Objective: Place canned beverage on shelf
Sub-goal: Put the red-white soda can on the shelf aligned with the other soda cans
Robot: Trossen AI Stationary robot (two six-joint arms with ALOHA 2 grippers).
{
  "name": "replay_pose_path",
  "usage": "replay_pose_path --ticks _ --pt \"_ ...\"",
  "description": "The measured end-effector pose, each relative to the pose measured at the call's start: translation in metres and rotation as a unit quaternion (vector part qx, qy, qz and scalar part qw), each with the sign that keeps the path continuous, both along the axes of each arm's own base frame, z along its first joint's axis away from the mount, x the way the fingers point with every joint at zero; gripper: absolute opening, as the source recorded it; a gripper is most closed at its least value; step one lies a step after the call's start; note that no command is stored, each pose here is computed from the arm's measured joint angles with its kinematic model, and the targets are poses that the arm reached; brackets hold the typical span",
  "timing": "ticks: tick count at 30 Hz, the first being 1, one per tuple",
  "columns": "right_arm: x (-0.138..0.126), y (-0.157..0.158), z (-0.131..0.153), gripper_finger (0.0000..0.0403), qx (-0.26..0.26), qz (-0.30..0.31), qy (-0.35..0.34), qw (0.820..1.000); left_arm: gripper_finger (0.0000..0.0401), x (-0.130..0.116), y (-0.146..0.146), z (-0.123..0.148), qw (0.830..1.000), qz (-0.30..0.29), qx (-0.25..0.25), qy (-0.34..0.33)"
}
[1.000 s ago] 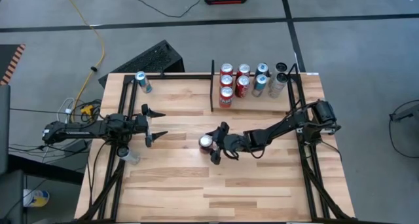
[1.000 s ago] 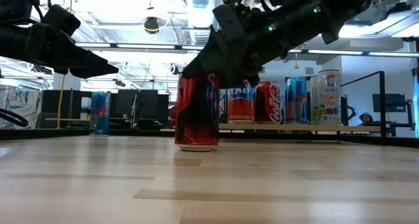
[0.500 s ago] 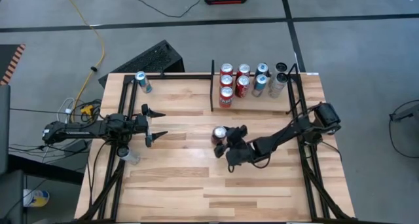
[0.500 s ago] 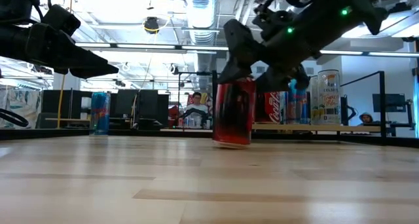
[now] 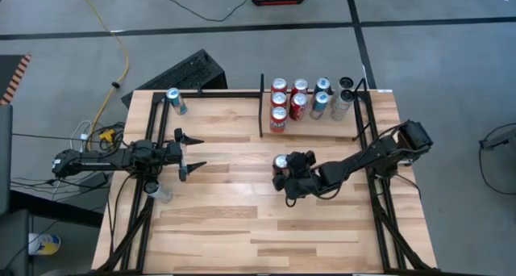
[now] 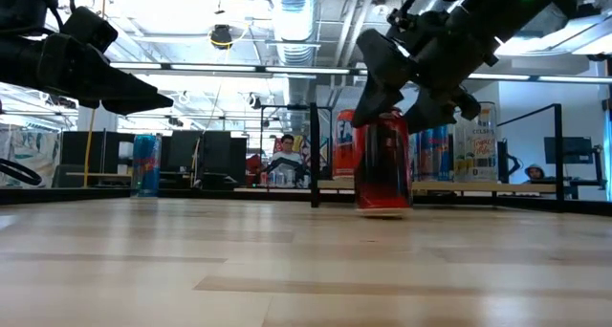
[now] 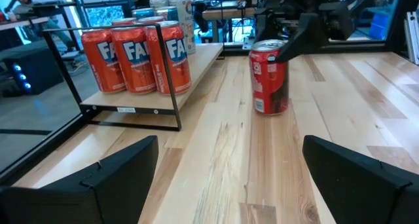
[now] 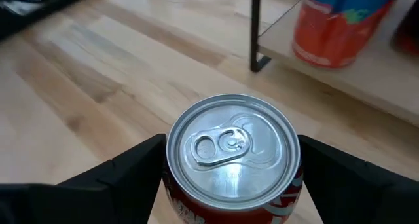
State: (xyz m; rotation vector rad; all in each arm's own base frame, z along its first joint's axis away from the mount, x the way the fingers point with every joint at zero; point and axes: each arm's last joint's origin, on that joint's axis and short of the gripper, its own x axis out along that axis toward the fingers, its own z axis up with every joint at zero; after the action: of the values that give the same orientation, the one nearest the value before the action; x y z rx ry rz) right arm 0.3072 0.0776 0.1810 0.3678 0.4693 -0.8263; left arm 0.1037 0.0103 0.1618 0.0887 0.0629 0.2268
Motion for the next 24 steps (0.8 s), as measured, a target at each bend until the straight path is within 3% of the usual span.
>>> replay_pose_path --ticks 10,18,24 --pt "-0.002 -0.005 0.006 0.0370 -0.013 0.018 0.020 1.000 0.0366 0.000 0.000 0.000 1.000 0.000 0.000 0.000" --pt "-0.011 -0.007 0.037 0.0371 -0.027 0.055 0.000 0.998 0.0366 0.000 0.000 0.000 1.000 0.000 0.000 0.000" --pt "-0.019 -0.010 0.062 0.0371 -0.033 0.215 0.042 0.975 0.0366 0.000 0.000 0.000 1.000 0.000 0.000 0.000"
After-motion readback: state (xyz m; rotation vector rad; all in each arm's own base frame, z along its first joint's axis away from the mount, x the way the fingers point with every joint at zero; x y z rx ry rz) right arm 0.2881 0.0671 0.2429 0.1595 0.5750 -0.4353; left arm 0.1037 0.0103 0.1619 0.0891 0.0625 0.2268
